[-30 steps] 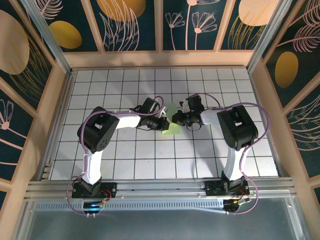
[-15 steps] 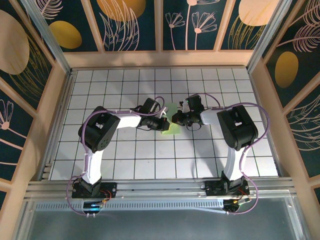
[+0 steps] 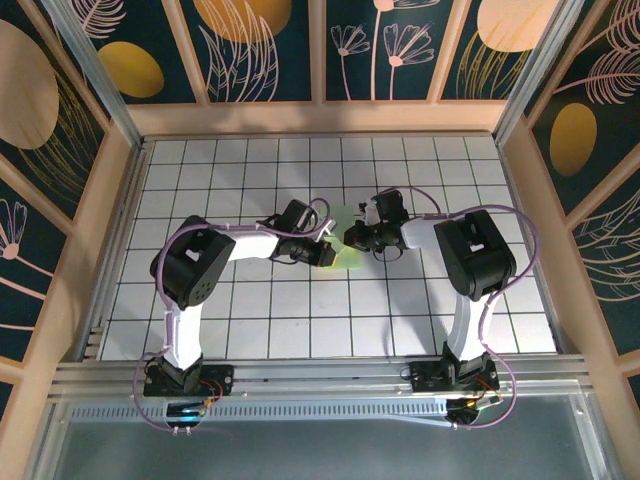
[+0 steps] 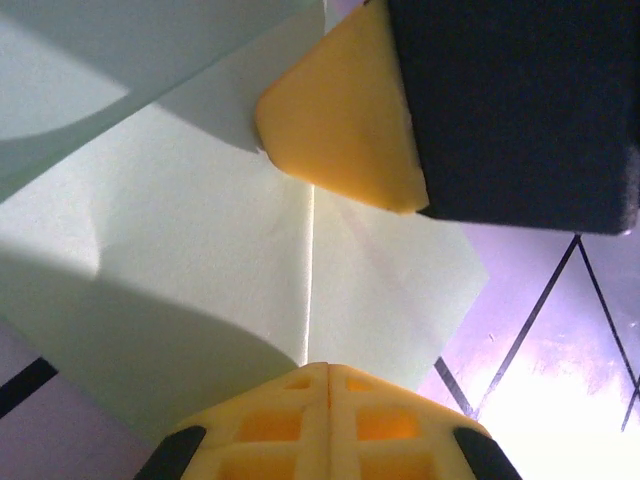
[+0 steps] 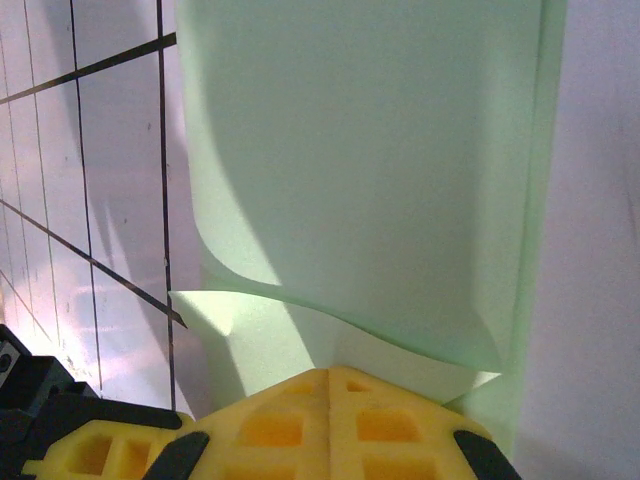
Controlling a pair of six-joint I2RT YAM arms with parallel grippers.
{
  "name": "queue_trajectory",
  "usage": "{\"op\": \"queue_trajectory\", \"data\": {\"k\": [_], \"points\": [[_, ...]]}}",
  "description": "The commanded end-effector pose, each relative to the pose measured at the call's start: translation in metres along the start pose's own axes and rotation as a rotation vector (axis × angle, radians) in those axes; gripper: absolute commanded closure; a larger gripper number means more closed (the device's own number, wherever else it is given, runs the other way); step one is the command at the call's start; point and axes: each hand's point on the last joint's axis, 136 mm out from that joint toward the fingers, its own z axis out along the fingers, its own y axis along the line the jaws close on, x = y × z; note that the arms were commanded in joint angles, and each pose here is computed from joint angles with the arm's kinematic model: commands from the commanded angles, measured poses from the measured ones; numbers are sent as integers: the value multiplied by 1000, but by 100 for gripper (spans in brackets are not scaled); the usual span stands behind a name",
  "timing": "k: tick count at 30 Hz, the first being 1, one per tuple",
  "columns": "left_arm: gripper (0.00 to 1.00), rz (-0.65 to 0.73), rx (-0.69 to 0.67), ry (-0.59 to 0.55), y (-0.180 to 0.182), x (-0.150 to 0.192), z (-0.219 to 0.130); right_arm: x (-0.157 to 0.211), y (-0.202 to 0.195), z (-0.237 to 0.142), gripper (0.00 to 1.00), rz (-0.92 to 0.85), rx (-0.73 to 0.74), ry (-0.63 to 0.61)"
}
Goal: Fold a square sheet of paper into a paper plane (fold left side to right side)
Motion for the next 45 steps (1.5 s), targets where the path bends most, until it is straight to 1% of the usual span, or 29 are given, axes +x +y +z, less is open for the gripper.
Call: {"op": "queue_trajectory", "data": {"k": [1,12,16,20,28,30,32,35,40,45], "points": [[100,-26,-63,136,16,46,-2,23,-42,4,100,68,132,71],[100,13,-102,142,20,55,-7,24,-44,4,100,72,133,73],[100,4,-67,96,11,40,-6,23,-42,4,100,72,126,72],[100,-5,-61,48,7,18,-3,17,-31,2,100,67,83,52],[100,-9,-26,-16,-4,-9,-3,-16,10,-23,100,-1,-19,-67],[100,-7,-12,-30,-8,-15,-5,-20,15,-30,96,-18,-23,-89],[98,-6,5,-42,-13,-19,-6,-20,18,-34,92,-28,-27,-94],[97,-3,12,-63,-18,-26,-10,-15,22,-36,90,-38,-43,-89],[96,-7,-3,-98,-21,-30,-23,-1,31,-33,100,-44,-71,-66],[97,-33,-7,-100,-21,-19,-30,11,34,-18,100,-42,-92,-25]]}}
